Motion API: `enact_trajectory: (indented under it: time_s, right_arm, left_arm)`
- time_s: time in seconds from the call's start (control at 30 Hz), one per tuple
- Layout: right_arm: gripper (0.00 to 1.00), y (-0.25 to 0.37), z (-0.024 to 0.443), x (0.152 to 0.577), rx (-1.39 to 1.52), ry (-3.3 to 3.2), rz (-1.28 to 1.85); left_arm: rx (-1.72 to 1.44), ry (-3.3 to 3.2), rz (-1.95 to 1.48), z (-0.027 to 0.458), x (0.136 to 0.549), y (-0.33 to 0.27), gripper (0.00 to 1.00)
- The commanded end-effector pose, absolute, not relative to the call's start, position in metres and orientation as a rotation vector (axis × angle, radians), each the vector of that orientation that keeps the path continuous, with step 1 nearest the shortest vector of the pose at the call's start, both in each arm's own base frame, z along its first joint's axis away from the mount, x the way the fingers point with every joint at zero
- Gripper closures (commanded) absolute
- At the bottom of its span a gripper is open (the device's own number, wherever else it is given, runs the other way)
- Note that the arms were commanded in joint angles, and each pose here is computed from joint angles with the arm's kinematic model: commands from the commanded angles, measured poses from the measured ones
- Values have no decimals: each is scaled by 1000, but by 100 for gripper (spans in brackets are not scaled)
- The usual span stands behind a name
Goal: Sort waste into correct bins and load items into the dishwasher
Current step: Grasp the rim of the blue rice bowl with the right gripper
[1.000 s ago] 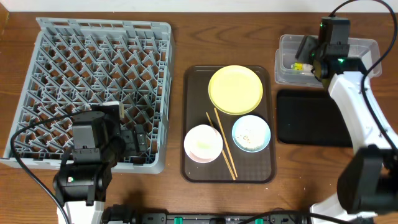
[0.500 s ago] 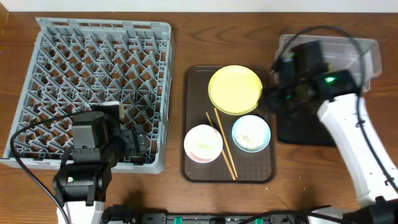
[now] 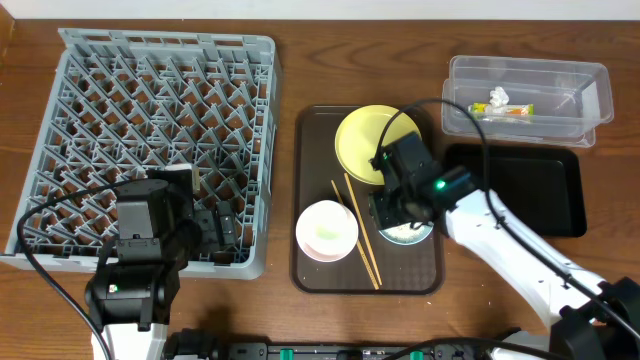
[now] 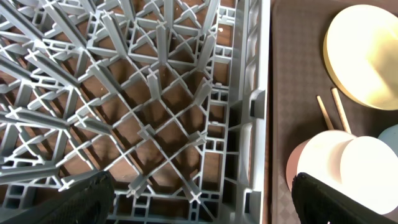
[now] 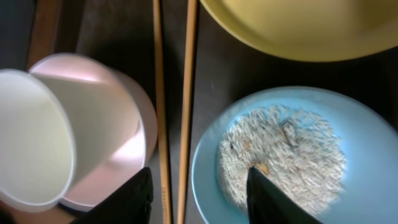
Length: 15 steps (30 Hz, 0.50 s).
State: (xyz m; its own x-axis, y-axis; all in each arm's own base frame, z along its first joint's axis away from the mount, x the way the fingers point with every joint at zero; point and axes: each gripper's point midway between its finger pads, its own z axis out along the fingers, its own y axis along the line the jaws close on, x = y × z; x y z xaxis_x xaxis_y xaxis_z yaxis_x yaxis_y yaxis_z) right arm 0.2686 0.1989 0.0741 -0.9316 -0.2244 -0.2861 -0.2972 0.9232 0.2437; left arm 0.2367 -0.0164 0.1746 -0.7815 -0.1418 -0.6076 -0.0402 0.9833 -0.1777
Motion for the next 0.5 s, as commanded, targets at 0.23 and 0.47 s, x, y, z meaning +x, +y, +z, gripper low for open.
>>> enact_trajectory:
  time_s: [0.23, 0.47]
  right_arm:
    - [58, 187, 41, 270, -92, 2815, 322]
    - [59, 189, 35, 274, -72, 2800, 326]
  left_arm:
    - [-133, 2441, -221, 184, 238, -18, 7]
    - [-133, 2440, -221, 184, 238, -18, 7]
